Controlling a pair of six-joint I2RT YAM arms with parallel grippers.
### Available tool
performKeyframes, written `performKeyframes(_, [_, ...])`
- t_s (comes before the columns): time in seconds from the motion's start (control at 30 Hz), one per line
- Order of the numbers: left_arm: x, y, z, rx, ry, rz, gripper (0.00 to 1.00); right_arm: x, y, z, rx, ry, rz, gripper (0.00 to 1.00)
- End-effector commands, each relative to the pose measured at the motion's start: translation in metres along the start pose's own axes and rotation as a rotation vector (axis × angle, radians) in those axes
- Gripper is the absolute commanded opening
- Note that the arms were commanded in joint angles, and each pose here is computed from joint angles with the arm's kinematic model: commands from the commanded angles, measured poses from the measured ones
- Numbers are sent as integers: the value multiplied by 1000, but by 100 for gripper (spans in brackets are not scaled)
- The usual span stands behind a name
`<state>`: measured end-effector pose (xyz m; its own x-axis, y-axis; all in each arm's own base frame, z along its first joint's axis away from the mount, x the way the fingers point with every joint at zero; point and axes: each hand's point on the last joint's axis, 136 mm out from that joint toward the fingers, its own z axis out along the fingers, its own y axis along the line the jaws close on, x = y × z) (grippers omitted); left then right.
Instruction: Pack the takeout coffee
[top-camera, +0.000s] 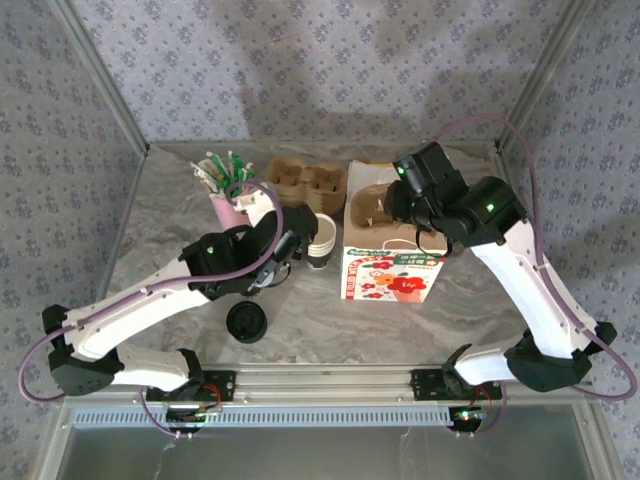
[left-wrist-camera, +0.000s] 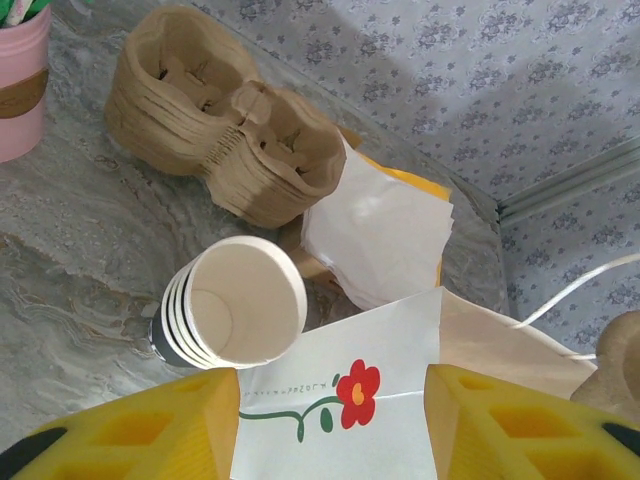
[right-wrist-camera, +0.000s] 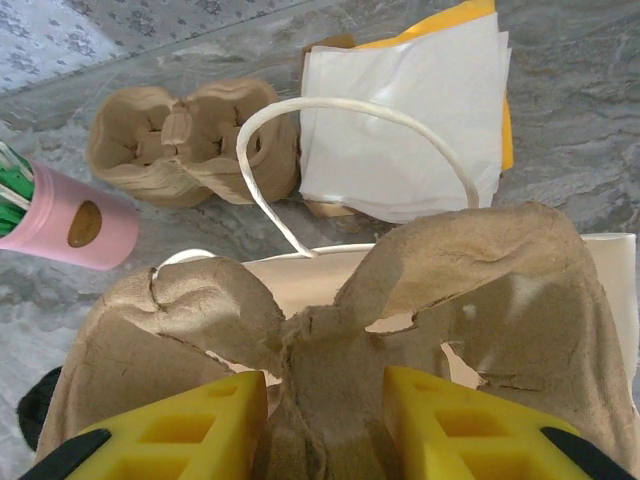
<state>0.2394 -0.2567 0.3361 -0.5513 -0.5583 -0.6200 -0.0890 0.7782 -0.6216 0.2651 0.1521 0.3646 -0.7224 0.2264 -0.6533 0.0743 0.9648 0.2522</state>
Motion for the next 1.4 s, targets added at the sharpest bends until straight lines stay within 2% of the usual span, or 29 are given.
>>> performKeyframes(0.0, [-13,3,-10,14,-30,-3,51,-3,-17,-8,90,-51,-52,36])
performKeyframes(0.57, [-8,7,-6,10,-8,-4,51,18,-17,13,109,-23,-82,36])
performKeyframes(1.37, [-5,8,-1,-2,9,0,51,50,-16,61,102,124,-63,36])
